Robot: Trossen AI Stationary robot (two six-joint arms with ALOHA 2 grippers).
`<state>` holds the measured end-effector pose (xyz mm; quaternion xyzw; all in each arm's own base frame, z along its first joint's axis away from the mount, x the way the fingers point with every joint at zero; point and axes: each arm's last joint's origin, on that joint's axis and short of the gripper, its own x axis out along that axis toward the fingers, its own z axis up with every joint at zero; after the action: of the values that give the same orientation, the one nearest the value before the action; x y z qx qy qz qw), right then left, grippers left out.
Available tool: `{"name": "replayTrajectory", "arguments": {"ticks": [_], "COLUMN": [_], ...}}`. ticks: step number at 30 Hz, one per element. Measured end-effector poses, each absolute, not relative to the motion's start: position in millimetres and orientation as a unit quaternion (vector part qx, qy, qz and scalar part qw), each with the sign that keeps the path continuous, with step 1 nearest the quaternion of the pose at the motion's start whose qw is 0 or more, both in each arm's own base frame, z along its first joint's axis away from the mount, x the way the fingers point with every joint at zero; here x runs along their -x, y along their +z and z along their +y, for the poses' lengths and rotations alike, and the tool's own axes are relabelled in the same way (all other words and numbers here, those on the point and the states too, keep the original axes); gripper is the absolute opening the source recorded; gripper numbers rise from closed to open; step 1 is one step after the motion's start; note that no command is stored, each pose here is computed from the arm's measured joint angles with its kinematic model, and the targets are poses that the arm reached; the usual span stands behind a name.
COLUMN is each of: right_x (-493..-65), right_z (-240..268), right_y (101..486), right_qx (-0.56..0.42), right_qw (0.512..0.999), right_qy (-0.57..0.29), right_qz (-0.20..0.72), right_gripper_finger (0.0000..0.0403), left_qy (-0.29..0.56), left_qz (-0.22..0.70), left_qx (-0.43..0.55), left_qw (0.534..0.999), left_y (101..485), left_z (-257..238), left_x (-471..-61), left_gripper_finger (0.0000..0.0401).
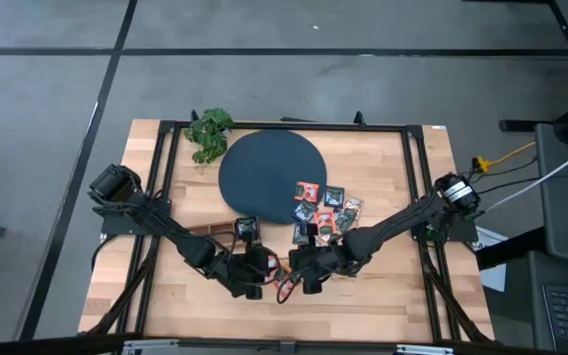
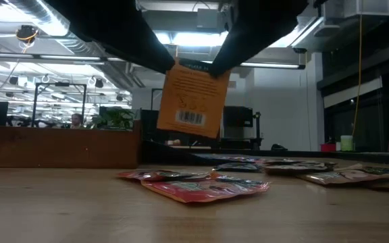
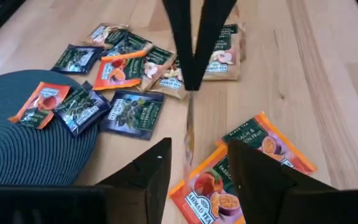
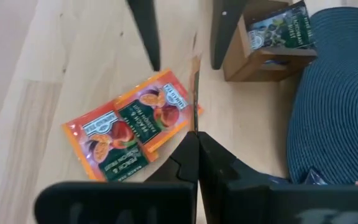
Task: Pick & Place Tea
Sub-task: Put the orange tea bag into the middle section of the wooden organizer
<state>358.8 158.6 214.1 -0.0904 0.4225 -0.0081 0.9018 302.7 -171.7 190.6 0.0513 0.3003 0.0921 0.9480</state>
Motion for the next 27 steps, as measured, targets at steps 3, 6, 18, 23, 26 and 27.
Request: {"name": "replayTrajectory", "arguments": {"ticks": [3, 6, 18, 23, 26, 27], "right_x": [-362.7, -365.6, -367.8, -367.8, -367.2, -366.7], "right_z": [157.0, 156.9, 154.3, 153.3, 151.9, 151.5], "right_y": [216.2, 218.3, 218.8, 218.5, 217.5, 217.1], "right_qx": [0.090, 0.095, 0.086, 0.059, 0.028, 0.016], "right_qw": [0.909, 0.915, 0.916, 0.917, 0.916, 0.915], "right_qy": [-0.006, 0.000, 0.013, -0.003, -0.020, -0.027], "right_qz": [0.407, 0.393, 0.393, 0.394, 0.400, 0.403], "right_gripper_finger": [0.0005, 0.0005, 0.0005, 0.0028, 0.0063, 0.0078], "left_qy": [0.089, 0.089, 0.087, 0.093, 0.123, 0.134], "left_qz": [0.299, 0.299, 0.304, 0.307, 0.302, 0.301], "left_qx": [-0.060, -0.067, -0.070, -0.059, -0.043, -0.039], "left_qw": [0.948, 0.948, 0.946, 0.945, 0.945, 0.943], "left_y": [191.1, 191.3, 190.9, 190.0, 189.6, 189.1], "left_z": [-171.1, -168.6, -164.1, -164.5, -163.1, -162.3], "left_x": [-303.6, -305.3, -307.7, -306.4, -305.4, -304.8], "left_gripper_finger": [0.0159, 0.0152, 0.0008, 0.0003, 0.0002, 0.0002]}}
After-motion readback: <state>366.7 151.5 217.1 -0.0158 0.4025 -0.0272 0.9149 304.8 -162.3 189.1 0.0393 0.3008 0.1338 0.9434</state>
